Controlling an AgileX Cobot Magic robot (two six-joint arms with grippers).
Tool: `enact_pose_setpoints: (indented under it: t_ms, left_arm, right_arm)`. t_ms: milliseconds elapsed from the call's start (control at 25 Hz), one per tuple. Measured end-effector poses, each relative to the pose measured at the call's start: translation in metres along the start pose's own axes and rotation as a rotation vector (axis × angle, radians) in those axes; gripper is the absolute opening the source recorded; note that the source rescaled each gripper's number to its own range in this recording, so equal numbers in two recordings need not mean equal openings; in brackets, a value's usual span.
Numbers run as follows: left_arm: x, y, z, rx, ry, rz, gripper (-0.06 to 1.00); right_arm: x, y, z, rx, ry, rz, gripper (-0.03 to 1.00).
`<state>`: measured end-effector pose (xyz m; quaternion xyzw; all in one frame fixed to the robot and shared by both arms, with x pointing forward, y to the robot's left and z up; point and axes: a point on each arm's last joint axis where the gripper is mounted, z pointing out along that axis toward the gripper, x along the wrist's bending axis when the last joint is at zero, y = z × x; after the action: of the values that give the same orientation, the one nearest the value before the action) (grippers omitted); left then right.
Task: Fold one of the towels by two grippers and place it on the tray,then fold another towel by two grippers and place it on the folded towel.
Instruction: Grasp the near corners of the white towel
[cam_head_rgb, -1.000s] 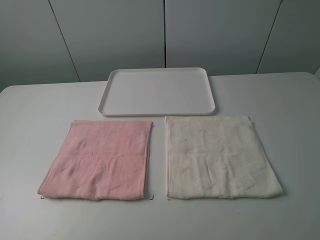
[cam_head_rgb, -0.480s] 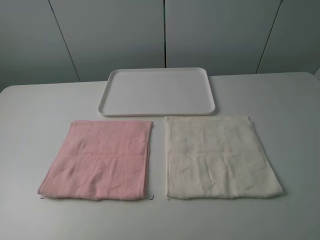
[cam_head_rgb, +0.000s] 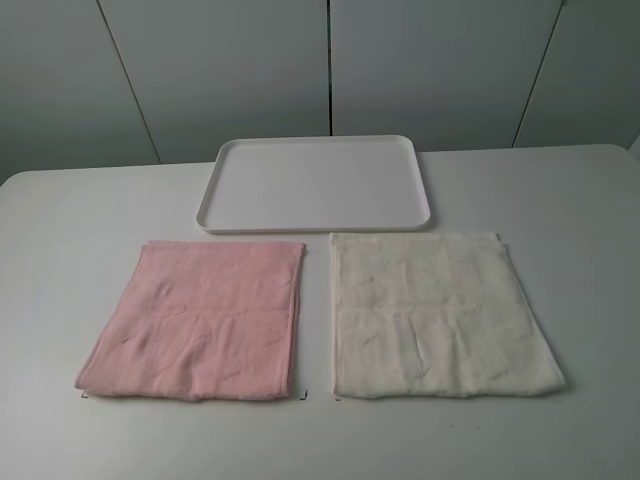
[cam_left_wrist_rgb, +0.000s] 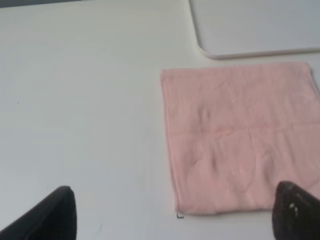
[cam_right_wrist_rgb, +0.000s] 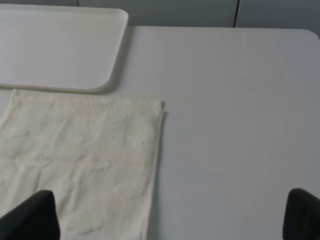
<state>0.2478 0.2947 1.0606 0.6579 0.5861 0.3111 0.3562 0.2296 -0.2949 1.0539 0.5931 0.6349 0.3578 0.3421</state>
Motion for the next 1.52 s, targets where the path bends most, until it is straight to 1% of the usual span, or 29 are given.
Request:
enact_pose_setpoints:
  t_ms: [80,320,360,440,520,600,720,800,880,920,1040,1080,1160,1360,1520]
  left_arm:
    - [0.000,0.011,0.005,0.035,-0.005,0.027,1.00]
    - [0.003,0.054,0.024,0.142,-0.025,0.170,1.00]
    - [0.003,0.063,0.029,0.162,-0.034,0.183,1.00]
    - [0.002,0.081,0.041,0.189,-0.066,0.192,1.00]
    - [0.000,0.098,0.058,0.219,-0.120,0.191,1.00]
    - [-0.005,0.113,0.074,0.240,-0.196,0.191,1.00]
    - [-0.014,0.135,0.101,0.265,-0.326,0.152,1.00]
    - [-0.021,0.144,0.120,0.299,-0.392,0.138,1.00]
    - [-0.036,0.151,0.137,0.326,-0.452,0.176,1.00]
    - [-0.044,0.151,0.145,0.341,-0.471,0.207,1.00]
    - [-0.078,0.147,0.165,0.358,-0.514,0.382,1.00]
    - [-0.087,0.145,0.172,0.368,-0.517,0.442,1.00]
    - [-0.112,0.140,0.183,0.395,-0.552,0.557,1.00]
    - [-0.174,0.124,0.218,0.487,-0.641,0.728,1.00]
    - [-0.225,0.107,0.235,0.525,-0.691,0.922,1.00]
  right_arm:
    - [0.000,0.005,0.005,0.056,0.008,-0.001,0.97]
    - [0.000,0.026,0.031,0.252,0.034,0.005,0.97]
    - [0.000,0.030,0.036,0.287,0.036,-0.003,0.97]
    - [-0.001,0.039,0.046,0.322,0.041,-0.026,0.97]
    - [-0.002,0.049,0.057,0.341,0.043,-0.035,0.97]
    - [-0.003,0.059,0.065,0.348,0.043,-0.037,0.97]
    - [-0.004,0.070,0.078,0.385,0.043,-0.029,0.97]
    - [-0.004,0.073,0.088,0.424,0.045,-0.024,0.97]
    - [-0.005,0.076,0.096,0.443,0.044,-0.018,0.97]
    - [-0.005,0.077,0.099,0.455,0.045,-0.017,0.97]
    - [-0.005,0.077,0.108,0.490,0.049,-0.012,0.97]
    - [-0.005,0.077,0.110,0.502,0.050,-0.011,0.97]
    - [-0.005,0.076,0.114,0.520,0.051,-0.010,0.97]
    - [-0.006,0.075,0.122,0.564,0.054,-0.009,0.97]
    - [-0.005,0.076,0.123,0.571,0.059,-0.007,0.97]
